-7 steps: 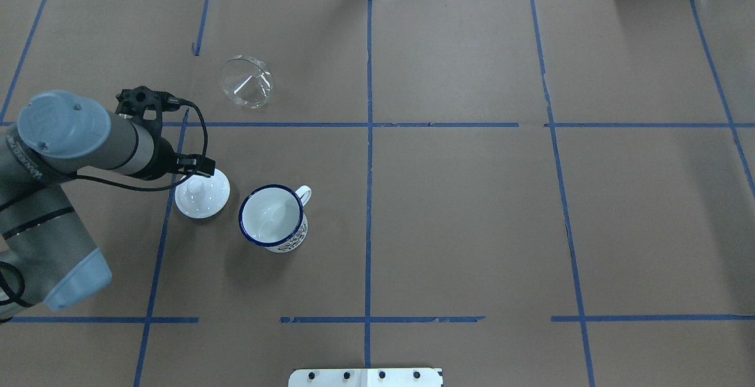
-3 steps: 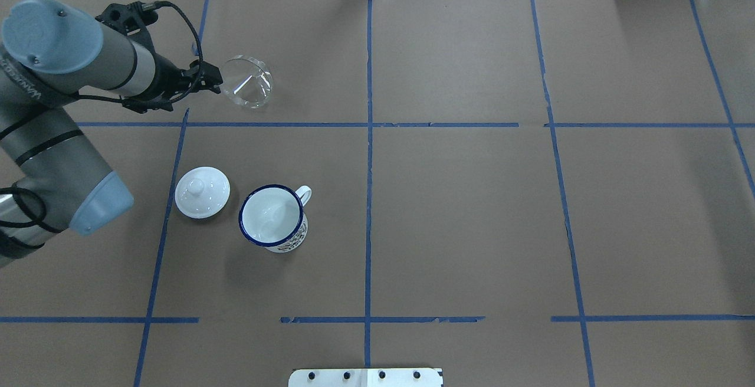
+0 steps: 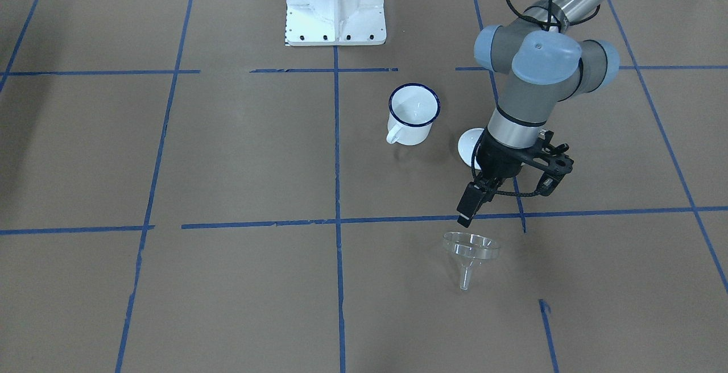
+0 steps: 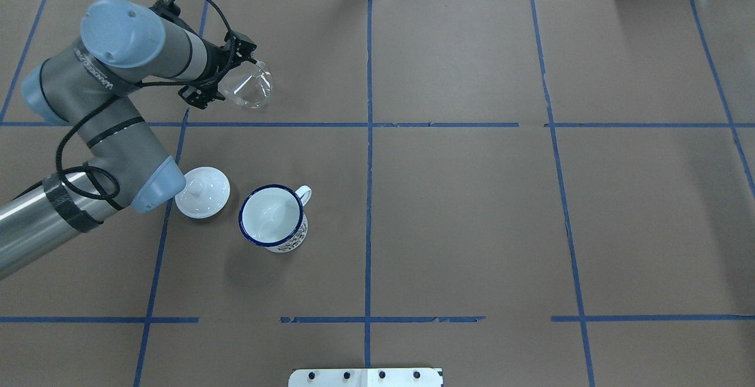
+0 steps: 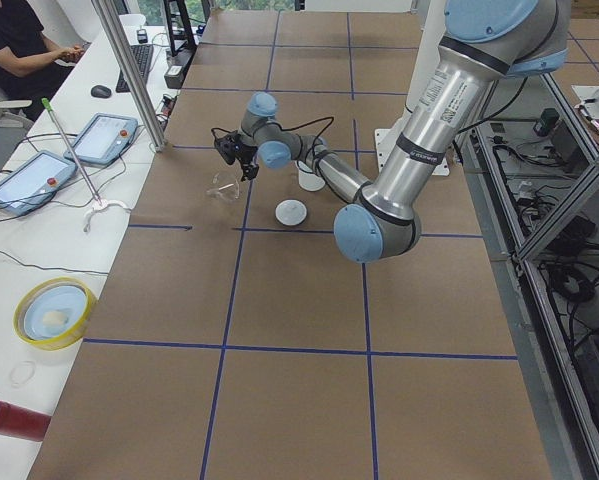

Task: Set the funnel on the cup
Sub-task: 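Move the left gripper over to the clear glass funnel, then grasp the funnel rim with the left gripper and lift it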

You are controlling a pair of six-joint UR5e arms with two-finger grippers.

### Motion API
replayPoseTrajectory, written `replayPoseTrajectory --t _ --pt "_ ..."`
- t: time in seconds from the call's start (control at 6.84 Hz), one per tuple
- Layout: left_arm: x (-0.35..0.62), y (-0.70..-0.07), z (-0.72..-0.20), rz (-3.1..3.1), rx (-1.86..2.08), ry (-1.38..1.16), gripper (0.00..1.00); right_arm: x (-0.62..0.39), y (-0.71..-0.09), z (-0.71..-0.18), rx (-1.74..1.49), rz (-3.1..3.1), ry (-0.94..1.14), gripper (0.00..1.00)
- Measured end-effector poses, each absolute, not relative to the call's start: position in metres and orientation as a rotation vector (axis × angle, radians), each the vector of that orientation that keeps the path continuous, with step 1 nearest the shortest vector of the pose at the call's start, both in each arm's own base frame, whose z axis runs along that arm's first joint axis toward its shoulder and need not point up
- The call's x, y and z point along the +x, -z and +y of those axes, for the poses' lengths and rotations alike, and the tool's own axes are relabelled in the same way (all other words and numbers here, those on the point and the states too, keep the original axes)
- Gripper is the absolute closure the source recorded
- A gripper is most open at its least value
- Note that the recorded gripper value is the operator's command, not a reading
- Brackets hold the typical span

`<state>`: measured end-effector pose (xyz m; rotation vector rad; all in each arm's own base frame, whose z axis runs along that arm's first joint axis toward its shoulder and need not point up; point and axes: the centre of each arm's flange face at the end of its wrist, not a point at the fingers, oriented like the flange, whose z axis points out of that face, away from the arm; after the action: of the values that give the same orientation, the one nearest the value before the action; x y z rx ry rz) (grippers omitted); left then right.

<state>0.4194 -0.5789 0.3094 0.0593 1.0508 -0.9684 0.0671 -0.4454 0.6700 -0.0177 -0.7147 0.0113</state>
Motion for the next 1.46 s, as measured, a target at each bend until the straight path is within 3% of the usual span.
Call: replayPoseTrajectory --t 0.44,0.73,1.17,1.32,1.46 --pt "0.462 -0.328 -0.587 1.077 0.147 1.102 0.04 0.067 -0.67 -0.445 -0.018 -0.715 -0.011 0.0" --pt "0.465 -0.327 -0.59 1.083 0.16 1.111 0.24 0.067 -0.67 -0.445 -0.018 -0.715 -0.011 0.0" --pt "0.466 -0.318 -0.597 1.095 0.21 1.131 0.29 0.067 -0.67 -0.445 -0.018 -0.715 -0.012 0.0" --pt "0.466 -0.321 -0.6 1.094 0.232 1.141 0.36 0.067 -0.67 -0.445 -0.018 -0.715 -0.011 0.0" --pt "0.468 -0.327 -0.603 1.093 0.246 1.145 0.5 0.067 -0.67 -0.445 -0.018 -0.715 -0.011 0.0"
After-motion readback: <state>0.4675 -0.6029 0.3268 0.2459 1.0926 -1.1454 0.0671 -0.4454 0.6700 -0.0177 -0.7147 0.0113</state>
